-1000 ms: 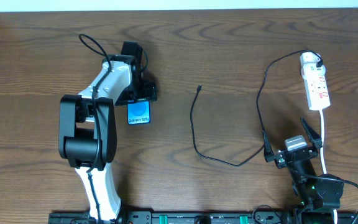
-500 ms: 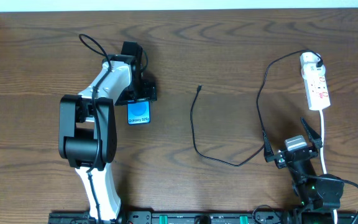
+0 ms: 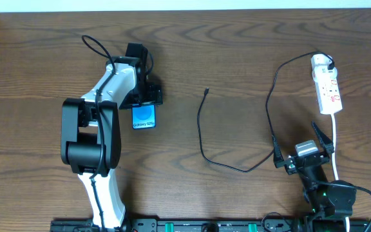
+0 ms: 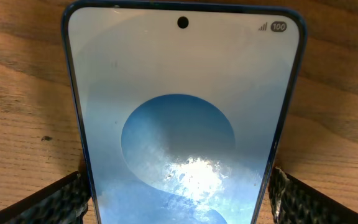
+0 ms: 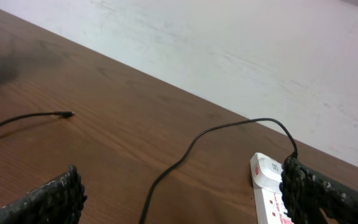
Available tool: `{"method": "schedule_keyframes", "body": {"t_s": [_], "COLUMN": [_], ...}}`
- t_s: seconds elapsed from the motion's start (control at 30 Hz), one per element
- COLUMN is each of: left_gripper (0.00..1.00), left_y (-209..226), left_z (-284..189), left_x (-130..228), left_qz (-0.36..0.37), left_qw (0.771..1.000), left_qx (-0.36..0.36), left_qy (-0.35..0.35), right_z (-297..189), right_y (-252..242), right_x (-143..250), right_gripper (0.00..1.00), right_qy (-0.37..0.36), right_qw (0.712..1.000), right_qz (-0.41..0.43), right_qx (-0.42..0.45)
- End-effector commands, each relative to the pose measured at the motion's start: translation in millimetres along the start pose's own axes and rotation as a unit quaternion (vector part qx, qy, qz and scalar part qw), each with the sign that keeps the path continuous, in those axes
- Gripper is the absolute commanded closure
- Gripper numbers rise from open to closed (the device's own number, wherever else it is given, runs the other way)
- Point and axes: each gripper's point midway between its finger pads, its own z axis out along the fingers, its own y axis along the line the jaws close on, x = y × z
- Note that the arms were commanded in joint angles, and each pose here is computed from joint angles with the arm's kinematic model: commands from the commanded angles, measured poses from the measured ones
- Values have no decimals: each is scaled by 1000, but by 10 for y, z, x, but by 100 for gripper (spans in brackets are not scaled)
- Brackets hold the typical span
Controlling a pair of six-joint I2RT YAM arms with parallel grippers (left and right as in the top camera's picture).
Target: Plug charger to phone and switch on socket
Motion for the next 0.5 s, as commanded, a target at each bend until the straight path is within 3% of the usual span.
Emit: {"method": "schedule_keyframes", "body": {"t_s": [0.0,0.13,0.47], "left_gripper": [8,14,15], "left_y": [43,43,69], "left_z": [182,182,181], "left_x": [225,226,226], "left_qz": [0,20,33], "left_qw": [999,999,999], "left_qx": [-4,-4,-10], "left_qy": [42,43,42], "right_z": [0,0,0], "right_y": [23,24,24], "right_x": [0,0,0], "right_gripper": [1,1,1], "right_qy": [-1,-1,-1], "right_qw": [1000,1000,1000], "right_qz": [4,4,4], "right_qx": [-5,-5,-5]}}
